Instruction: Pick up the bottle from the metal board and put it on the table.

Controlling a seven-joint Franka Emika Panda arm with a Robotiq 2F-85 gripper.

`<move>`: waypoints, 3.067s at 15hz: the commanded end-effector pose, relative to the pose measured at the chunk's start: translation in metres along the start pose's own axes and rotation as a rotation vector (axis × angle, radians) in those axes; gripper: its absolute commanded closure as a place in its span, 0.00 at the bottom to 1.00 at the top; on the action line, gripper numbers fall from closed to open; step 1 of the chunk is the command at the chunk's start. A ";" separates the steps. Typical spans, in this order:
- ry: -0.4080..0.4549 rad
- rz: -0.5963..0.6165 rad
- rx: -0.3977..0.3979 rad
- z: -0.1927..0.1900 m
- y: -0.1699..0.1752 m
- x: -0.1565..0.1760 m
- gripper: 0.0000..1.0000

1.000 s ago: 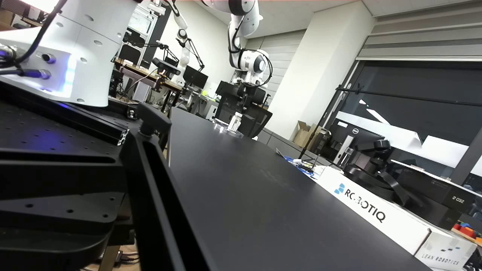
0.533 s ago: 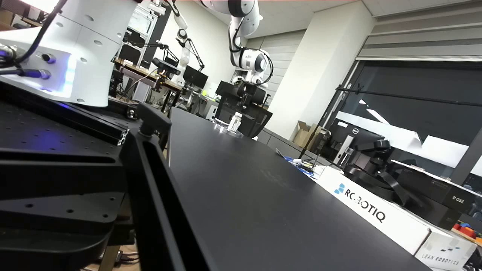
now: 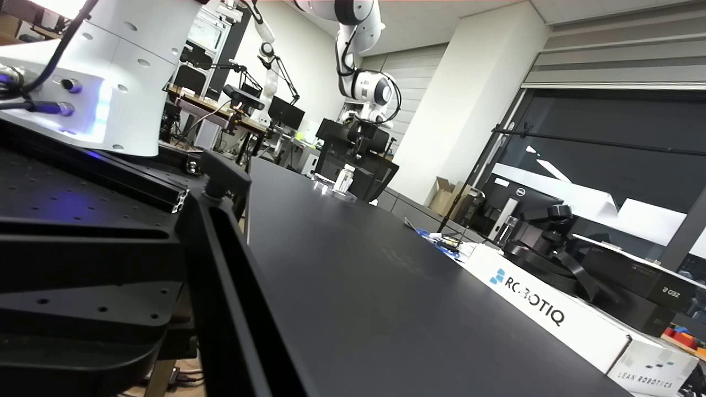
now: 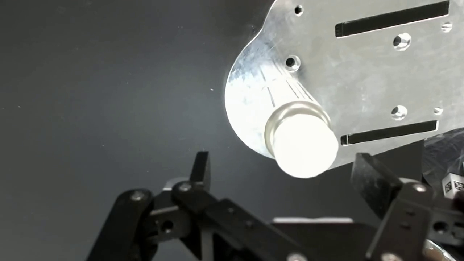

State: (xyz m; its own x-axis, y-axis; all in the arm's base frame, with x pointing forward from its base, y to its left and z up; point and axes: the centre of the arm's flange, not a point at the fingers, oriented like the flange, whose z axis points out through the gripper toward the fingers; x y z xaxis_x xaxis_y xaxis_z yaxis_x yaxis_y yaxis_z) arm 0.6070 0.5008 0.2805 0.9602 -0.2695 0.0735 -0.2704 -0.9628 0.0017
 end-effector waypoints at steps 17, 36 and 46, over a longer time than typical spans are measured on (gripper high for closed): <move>0.018 -0.031 0.032 0.009 -0.008 -0.003 0.00; 0.048 -0.064 0.048 0.004 -0.005 -0.010 0.70; 0.043 -0.021 -0.085 -0.043 0.101 -0.024 0.70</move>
State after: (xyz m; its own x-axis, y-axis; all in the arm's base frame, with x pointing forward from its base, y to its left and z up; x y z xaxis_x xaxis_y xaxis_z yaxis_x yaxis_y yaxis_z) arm 0.5969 0.4658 0.2994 0.9673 -0.2292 0.1085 -0.2351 -0.9709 0.0446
